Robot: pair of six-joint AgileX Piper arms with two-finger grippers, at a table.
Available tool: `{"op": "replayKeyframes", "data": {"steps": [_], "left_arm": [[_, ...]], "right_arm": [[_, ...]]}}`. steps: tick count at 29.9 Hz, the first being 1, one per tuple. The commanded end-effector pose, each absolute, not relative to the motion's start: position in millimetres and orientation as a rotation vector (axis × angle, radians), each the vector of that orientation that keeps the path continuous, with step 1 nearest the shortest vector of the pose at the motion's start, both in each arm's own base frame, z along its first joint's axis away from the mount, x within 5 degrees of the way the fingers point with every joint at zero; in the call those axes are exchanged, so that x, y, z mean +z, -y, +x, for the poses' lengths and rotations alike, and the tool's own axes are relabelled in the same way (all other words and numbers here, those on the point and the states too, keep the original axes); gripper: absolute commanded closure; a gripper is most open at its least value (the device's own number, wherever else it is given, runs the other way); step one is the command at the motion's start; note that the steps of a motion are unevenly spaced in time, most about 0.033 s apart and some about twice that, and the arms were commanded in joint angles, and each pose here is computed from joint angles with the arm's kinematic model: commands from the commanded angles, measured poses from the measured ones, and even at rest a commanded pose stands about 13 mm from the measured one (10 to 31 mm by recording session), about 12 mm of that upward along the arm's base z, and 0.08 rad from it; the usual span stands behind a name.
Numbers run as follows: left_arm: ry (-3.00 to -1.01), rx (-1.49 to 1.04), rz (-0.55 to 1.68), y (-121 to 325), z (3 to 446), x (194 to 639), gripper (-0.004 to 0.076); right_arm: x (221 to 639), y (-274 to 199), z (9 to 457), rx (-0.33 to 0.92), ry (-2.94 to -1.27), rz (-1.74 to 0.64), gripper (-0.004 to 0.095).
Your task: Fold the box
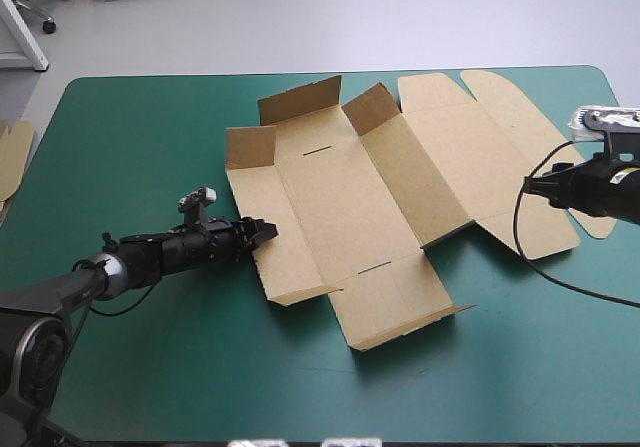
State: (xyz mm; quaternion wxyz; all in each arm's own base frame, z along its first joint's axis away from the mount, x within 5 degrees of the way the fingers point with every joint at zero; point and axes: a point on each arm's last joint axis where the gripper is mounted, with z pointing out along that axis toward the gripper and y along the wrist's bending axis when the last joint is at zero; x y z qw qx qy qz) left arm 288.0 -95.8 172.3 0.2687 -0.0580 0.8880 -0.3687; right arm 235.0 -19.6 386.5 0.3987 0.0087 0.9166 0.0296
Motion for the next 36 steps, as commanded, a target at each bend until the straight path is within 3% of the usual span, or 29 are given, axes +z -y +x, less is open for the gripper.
{"op": "replayKeyframes", "data": {"steps": [1,5,8,13,24,28,36], "left_arm": [[-2.315,-1.091,-0.154,115,295,189,0.0409],[-2.309,-1.064,-0.154,116,300,191,0.0451],[-2.295,-1.044,-0.153,115,304,195,0.0587],[-2.276,-1.020,-0.129,115,309,199,0.0734],[-2.288,-0.956,0.306,123,306,207,0.0738],[-2.281,-0.923,0.575,128,312,227,0.0738],[-2.233,-0.654,0.898,125,334,277,0.0738]], "right_arm": [[403,20,232,0.062,-2.239,0.015,0.0414],[401,20,231,0.061,-2.256,0.007,0.0414],[401,20,231,0.061,-2.256,0.007,0.0414],[402,20,231,0.064,-2.256,0.007,0.0419],[402,20,231,0.060,-2.256,0.000,0.0436],[402,20,231,0.060,-2.256,0.000,0.0437],[402,20,231,0.060,-2.256,0.000,0.0437]]}}
